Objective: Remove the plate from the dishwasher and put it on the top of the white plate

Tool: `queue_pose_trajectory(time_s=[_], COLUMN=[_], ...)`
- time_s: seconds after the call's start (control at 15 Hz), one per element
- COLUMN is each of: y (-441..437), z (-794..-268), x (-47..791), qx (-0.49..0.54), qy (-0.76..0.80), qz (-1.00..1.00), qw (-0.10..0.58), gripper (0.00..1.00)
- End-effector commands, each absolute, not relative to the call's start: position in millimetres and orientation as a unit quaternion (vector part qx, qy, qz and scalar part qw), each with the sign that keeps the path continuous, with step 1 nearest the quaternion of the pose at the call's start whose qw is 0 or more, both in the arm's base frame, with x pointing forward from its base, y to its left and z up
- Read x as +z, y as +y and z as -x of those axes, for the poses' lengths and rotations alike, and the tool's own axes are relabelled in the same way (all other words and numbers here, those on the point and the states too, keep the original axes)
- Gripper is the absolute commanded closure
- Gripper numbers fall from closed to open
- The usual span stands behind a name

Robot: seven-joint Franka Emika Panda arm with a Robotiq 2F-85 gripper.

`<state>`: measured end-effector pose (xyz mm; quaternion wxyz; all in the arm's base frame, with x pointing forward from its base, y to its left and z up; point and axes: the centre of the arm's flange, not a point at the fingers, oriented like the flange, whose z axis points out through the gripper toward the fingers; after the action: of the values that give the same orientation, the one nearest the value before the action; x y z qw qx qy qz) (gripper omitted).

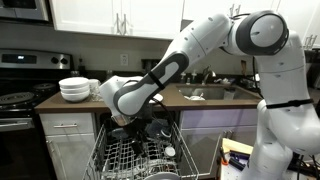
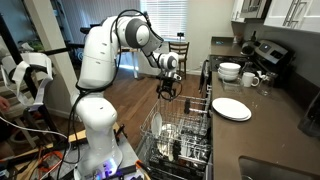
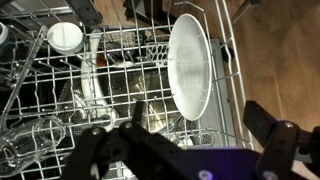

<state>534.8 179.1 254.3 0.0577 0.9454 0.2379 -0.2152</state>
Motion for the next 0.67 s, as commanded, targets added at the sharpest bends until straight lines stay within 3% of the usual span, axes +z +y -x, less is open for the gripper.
queue_pose_trajectory(time_s=[0.0, 0.6], y=[195.1, 202.2], z=[-544.5, -536.9], x=[224.5, 154.1], qx=[-0.207, -0.238], qy=[0.237, 0.242], qz=[-0.946, -0.939], qw=[0.079, 0.063], gripper=[0.00, 0.00])
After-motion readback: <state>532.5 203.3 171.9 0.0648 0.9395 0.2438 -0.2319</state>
